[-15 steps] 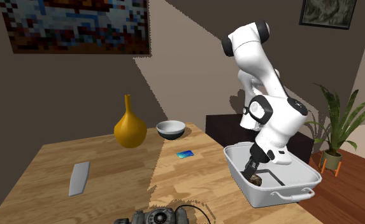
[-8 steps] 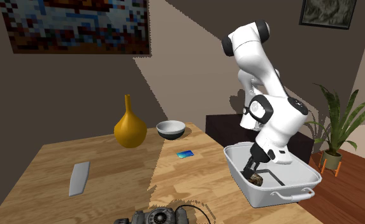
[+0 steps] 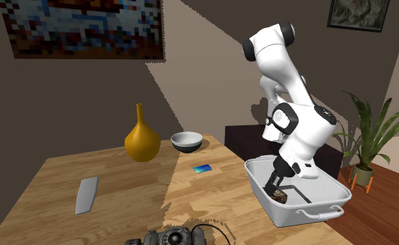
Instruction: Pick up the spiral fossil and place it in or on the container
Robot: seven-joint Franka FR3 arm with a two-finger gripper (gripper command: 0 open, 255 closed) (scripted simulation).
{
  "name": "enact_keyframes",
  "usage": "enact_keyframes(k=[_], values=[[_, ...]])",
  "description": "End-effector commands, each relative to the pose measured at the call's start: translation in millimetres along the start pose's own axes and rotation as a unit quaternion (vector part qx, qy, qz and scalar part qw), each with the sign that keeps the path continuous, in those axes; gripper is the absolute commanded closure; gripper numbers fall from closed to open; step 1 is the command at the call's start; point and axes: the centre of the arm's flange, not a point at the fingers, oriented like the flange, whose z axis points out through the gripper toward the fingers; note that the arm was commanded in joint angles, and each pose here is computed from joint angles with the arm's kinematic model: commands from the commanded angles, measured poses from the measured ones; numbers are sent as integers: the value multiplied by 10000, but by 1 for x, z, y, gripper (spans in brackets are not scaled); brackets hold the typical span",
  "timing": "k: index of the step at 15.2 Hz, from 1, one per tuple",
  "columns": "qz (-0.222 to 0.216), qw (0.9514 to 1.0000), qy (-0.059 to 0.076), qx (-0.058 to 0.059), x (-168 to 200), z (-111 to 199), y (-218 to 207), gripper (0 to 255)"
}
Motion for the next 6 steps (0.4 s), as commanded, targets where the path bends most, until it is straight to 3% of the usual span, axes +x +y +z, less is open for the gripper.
enact_keyframes(k=[1,6], values=[[0,10000,1,43,-1,2,0,255],[0,10000,1,43,-11,-23,-1,255]])
